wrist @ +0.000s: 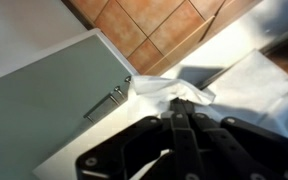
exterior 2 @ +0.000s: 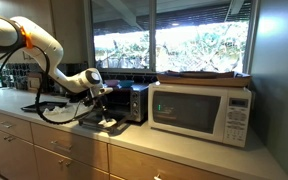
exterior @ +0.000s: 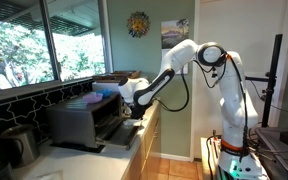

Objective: Use the white napkin to wipe the toaster oven door

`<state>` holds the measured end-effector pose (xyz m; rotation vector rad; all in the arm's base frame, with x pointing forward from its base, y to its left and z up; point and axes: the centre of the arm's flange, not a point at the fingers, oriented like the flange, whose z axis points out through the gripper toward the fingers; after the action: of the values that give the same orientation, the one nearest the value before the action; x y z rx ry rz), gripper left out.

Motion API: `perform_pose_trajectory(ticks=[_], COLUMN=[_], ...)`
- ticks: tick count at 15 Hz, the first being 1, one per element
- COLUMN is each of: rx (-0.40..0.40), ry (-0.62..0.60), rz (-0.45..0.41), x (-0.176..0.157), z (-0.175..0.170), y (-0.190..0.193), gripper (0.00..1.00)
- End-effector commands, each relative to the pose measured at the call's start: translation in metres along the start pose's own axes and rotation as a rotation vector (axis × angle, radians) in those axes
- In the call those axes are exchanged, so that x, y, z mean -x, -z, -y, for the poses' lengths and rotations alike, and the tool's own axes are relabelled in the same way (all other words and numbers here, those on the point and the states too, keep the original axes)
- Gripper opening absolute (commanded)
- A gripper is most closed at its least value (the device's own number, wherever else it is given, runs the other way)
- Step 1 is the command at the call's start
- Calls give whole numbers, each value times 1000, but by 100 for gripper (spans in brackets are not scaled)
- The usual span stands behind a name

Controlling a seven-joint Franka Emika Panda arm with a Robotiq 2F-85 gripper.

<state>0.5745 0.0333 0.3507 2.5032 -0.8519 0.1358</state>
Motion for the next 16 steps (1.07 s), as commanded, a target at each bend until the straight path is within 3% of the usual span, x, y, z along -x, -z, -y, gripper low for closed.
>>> perform_pose_trajectory(ticks=[1,8,16], rx=[59,-50,-309], ry=[23,139,453], rz=[45,25,33], x=[14,39,74], z=[6,45,82], y=[-3,18,74], gripper=[0,0,0])
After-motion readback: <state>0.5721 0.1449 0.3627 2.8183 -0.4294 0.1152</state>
